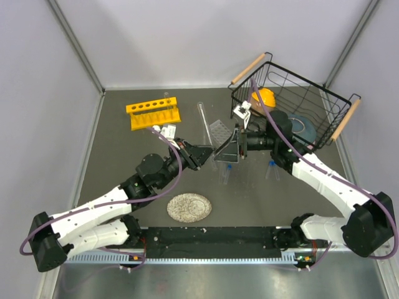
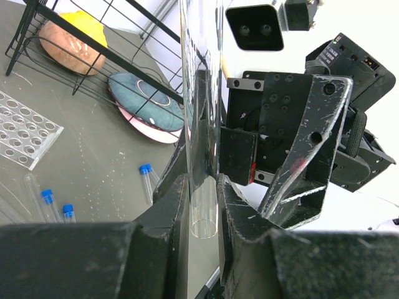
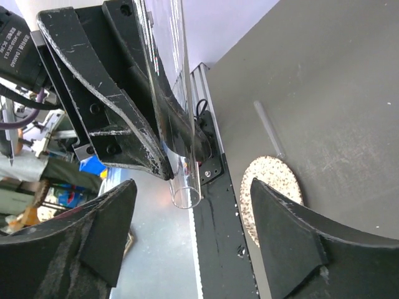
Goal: Organize the chemistry lab equipment
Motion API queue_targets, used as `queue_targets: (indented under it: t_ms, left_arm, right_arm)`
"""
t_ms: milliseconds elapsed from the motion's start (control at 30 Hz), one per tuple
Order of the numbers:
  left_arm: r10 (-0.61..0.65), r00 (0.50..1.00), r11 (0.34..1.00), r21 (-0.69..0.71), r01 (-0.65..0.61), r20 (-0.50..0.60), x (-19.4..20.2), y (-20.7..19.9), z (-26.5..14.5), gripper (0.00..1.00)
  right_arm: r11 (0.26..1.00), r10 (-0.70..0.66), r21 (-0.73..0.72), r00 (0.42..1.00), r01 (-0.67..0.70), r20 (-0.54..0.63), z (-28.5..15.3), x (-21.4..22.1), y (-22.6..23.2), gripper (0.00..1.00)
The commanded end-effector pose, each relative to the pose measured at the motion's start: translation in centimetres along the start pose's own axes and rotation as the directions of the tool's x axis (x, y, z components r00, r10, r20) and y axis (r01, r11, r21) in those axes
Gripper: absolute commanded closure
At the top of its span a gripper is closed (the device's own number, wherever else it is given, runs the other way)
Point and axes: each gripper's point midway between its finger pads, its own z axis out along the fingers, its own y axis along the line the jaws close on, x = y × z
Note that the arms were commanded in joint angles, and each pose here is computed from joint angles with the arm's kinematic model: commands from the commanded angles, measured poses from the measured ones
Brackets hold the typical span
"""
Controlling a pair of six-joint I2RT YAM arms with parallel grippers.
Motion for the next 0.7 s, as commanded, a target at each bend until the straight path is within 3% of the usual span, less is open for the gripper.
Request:
queue_targets:
  t_ms: [0, 200, 233, 533, 567, 600, 667]
  left_arm:
    - [-0.039, 0.993, 0.998, 0.057, 0.032, 0.113, -3.20, -2.67, 0.50, 0.96]
    - [-0.041, 0.994, 0.998, 0.049, 0.036, 0.105, -2.70, -2.66, 0.70, 0.96]
    - [-0.040, 0.994, 0.998, 0.047, 0.036, 0.103, -2.59, -2.61, 0.76, 0.96]
    - [-0.035, 0.995, 0.998, 0.048, 0.031, 0.097, -2.50, -2.86, 0.63, 0.93]
    - [-0.034, 0.995, 0.999, 0.046, 0.030, 0.094, -2.49, -2.81, 0.58, 0.89]
    - [-0.033, 0.995, 0.999, 0.044, 0.029, 0.090, -2.37, -2.77, 0.56, 0.77]
    - [-0.033, 0.996, 0.999, 0.038, 0.030, 0.077, -2.26, -2.74, 0.40, 0.63]
  right_arm:
    - [1.000, 0.008, -0.015, 0.999, -0.008, 0.040, 0.43, -0.95, 0.44, 0.28]
    - [1.000, 0.024, -0.021, 0.999, -0.023, 0.042, 0.65, -0.98, 0.30, 0.54]
    - [0.999, 0.027, -0.022, 0.999, -0.026, 0.042, 0.64, -0.99, 0.26, 0.62]
    - [0.999, 0.030, -0.038, 0.999, -0.029, 0.023, 0.81, -0.63, 0.20, 0.87]
    - [0.999, 0.025, -0.037, 0.999, -0.024, 0.023, 0.78, -0.57, 0.18, 0.87]
    - [0.999, 0.022, -0.036, 1.000, -0.021, 0.021, 0.75, -0.54, 0.11, 0.88]
    - [0.999, 0.008, -0.033, 1.000, -0.007, 0.023, 0.63, -0.42, 0.12, 0.89]
